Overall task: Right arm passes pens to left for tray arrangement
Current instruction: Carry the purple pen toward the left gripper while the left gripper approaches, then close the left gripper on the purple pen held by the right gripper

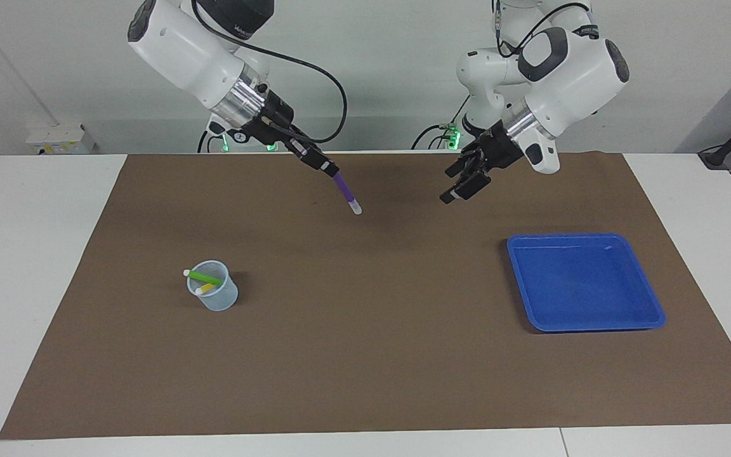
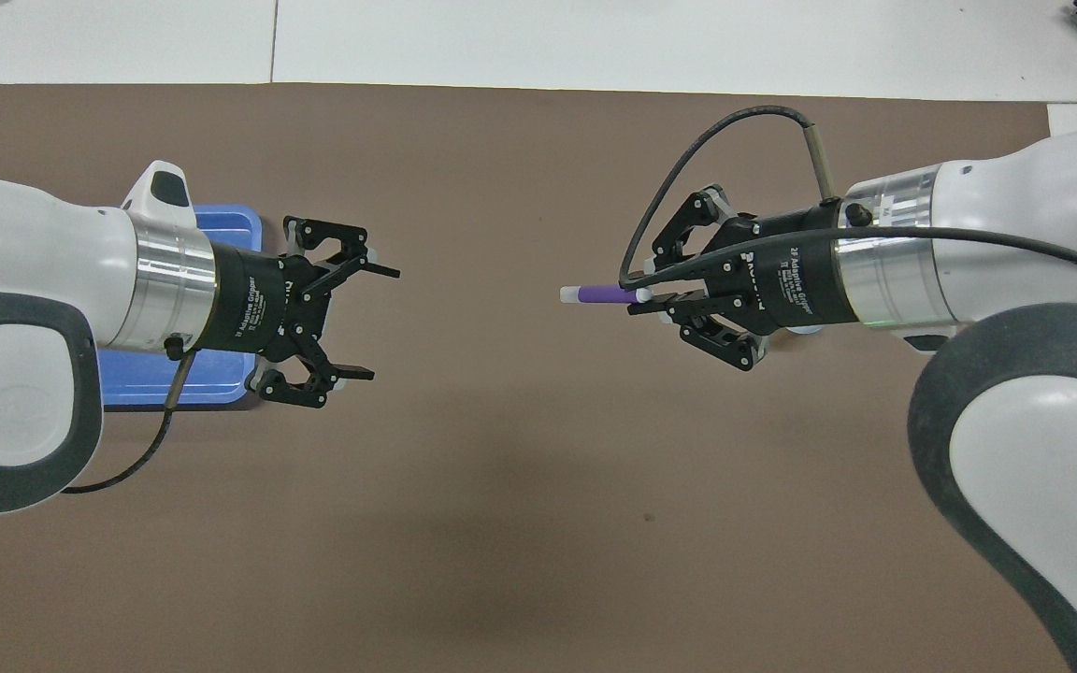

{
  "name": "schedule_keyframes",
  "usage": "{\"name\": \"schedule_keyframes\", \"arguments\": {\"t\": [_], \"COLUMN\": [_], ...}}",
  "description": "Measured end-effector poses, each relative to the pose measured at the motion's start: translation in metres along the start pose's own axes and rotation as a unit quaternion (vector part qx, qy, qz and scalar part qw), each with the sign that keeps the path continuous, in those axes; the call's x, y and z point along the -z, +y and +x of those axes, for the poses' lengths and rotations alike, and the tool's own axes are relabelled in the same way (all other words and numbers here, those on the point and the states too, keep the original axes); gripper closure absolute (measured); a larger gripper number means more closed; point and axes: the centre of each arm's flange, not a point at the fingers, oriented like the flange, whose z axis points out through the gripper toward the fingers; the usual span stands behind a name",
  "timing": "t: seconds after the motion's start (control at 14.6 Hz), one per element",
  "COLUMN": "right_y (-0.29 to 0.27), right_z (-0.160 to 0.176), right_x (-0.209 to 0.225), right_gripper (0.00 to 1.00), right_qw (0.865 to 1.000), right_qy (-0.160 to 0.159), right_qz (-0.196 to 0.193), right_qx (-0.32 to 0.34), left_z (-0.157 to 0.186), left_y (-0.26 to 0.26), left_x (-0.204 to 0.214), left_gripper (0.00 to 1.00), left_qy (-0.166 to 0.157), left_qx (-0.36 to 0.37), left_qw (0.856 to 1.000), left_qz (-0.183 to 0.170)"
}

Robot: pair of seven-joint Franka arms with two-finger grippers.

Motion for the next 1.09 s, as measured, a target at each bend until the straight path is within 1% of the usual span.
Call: {"name": "schedule_keyframes", "arguments": {"t": [0.07,0.2,0.34,0.48,0.61,0.82,0.96,1.09], "right_y": [-0.002,-0.005,-0.007,-0.007,-0.011,-0.016,-0.017,-0.018], "right_z": [-0.005,-0.014,-0.018,-0.021,-0.025,-0.041,-0.045,-0.041], "right_x": [-0.003,-0.010,-0.015,-0.019,-0.020,-0.030,-0.038,-0.044], "right_gripper": [0.82,0.82,0.82,0.82,0.82,0.82,0.82,0.82], "right_qw": [1.000,0.999,0.997,0.995,0.992,0.988,0.987,0.987], "right_qy": [0.000,0.001,-0.001,-0.003,-0.001,-0.004,-0.006,-0.007], "right_qz": [0.005,0.017,0.017,0.017,0.035,0.054,0.056,0.053], "right_qx": [-0.010,-0.045,-0.076,-0.095,-0.118,-0.142,-0.150,-0.153], "left_z": [-0.010,-0.033,-0.049,-0.054,-0.057,-0.064,-0.076,-0.084], "left_y": [0.002,0.007,0.010,0.011,0.014,0.015,0.013,0.010], "left_x": [-0.005,-0.013,-0.019,-0.021,-0.021,-0.031,-0.044,-0.051], "left_gripper": [0.01,0.00,0.00,0.00,0.00,0.02,0.03,0.05], "left_qy": [-0.005,-0.029,-0.041,-0.045,-0.047,-0.045,-0.044,-0.045], "left_qx": [0.022,0.074,0.094,0.100,0.103,0.105,0.116,0.122], "left_qw": [1.000,0.996,0.993,0.992,0.990,0.987,0.984,0.983], "left_qz": [-0.008,-0.036,-0.053,-0.063,-0.081,-0.109,-0.127,-0.132]}}
